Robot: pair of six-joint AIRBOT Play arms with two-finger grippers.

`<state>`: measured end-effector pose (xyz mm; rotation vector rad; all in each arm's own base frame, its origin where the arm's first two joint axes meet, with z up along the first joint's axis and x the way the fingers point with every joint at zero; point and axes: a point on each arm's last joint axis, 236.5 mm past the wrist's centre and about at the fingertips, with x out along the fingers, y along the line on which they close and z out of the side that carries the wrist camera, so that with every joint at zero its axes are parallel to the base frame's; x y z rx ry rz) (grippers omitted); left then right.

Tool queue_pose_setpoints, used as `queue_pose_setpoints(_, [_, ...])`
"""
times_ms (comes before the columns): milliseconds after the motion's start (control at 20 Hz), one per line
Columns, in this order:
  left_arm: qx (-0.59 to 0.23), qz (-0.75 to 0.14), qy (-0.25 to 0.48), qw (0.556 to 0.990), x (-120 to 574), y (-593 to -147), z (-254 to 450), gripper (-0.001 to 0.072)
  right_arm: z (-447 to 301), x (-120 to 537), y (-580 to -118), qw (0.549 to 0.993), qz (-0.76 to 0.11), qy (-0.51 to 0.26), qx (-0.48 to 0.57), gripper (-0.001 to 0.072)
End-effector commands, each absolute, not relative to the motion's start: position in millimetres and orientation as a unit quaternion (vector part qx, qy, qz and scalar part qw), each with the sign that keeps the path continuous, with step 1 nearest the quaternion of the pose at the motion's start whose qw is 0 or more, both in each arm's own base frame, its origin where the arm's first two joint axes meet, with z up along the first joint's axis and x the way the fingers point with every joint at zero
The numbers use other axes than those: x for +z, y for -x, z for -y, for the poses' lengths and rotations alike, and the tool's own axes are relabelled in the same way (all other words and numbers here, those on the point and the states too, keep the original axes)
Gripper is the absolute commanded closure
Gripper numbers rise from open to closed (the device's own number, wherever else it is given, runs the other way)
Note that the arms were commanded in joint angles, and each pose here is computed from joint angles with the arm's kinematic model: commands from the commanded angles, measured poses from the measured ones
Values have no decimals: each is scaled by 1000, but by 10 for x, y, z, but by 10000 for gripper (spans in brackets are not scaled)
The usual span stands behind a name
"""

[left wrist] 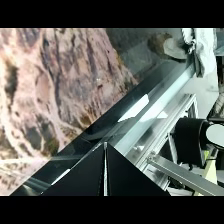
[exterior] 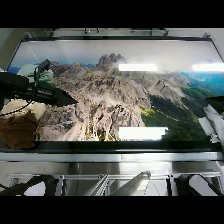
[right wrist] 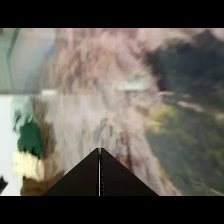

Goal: Fold the shirts.

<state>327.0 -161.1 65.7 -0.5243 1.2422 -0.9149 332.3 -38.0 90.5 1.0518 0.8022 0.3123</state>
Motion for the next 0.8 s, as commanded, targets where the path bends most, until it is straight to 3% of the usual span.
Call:
queue_pose_setpoints(0, [-422,-561,226,676,667,-3192,1705,687,-80,1092,-3451,773,-343,-488,217,691])
queue_pose_setpoints(200, [-422,-561,226,676,666,-3192,1701,688,-65,1217,-3515,771,-318,-505,223,691])
queue_pose_setpoints(350, [-422,-561,226,675,667,-3190,1703,689,-227,1277,-3369,743,-340,-516,257,691])
queue_pose_setpoints(750, [-426,-565,225,669,674,-3151,1707,689,-230,1277,-3365,742,-340,-516,258,691])
